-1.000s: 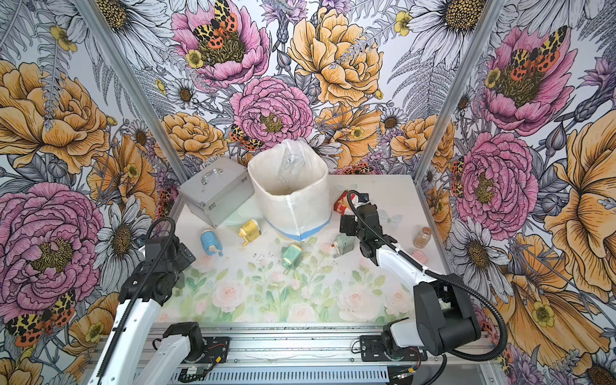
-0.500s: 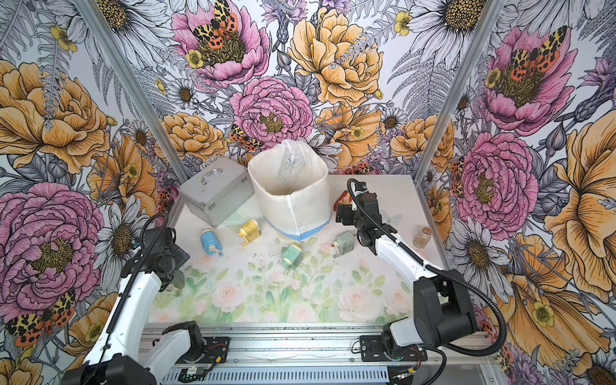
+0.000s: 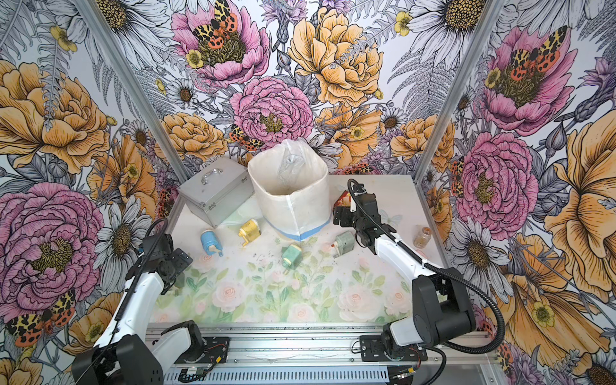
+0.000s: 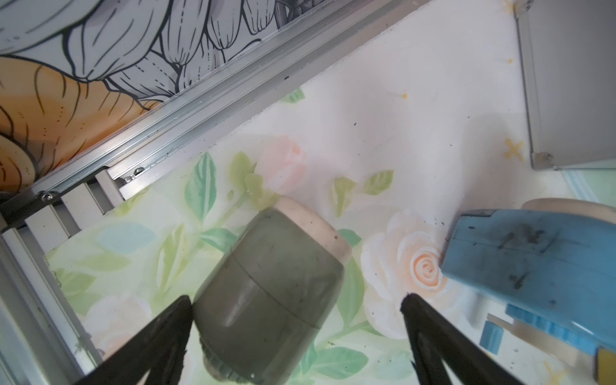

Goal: Take out the pencil sharpener tray and clean the shavings
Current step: Move the pencil sharpener to the center of the board.

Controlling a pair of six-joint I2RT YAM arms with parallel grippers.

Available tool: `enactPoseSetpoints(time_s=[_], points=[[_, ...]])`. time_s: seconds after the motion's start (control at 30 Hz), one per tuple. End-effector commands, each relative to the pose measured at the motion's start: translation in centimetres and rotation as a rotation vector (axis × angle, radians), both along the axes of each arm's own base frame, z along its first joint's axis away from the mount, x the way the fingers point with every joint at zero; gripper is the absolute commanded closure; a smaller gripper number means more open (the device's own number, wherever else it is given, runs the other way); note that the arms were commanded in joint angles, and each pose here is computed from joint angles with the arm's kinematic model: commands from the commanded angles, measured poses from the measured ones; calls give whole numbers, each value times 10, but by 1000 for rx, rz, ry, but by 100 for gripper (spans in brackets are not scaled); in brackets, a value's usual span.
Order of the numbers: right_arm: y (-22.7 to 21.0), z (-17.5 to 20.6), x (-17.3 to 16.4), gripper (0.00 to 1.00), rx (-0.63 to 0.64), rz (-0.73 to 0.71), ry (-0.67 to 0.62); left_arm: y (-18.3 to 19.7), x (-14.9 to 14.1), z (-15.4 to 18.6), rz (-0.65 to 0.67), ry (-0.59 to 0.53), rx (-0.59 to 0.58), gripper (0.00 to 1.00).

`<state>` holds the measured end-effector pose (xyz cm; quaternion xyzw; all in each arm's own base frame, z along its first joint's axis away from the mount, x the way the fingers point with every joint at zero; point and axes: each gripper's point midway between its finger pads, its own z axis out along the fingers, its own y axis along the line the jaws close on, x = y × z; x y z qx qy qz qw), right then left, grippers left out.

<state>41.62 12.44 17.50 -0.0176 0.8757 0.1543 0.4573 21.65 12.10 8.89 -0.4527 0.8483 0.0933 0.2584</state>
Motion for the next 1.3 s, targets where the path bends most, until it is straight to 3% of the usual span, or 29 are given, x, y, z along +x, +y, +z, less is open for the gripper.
enactPoseSetpoints(time_s=[0.0,0.53,0.73,1.0,1.27], points=[[8,14,3,6,39,17,-21,-1,11,2,-25,-56,-10,1],[7,15,1,6,39,14,-24,-21,7,-17,-4,-30,-134,1],[7,16,0,6,41,14,-27,-19,0,-16,38,-9,-118,2],[6,18,-2,6,43,13,-31,-6,-12,-15,113,18,-75,9],[6,18,-3,6,45,14,-31,-7,-16,-19,118,30,-82,25]])
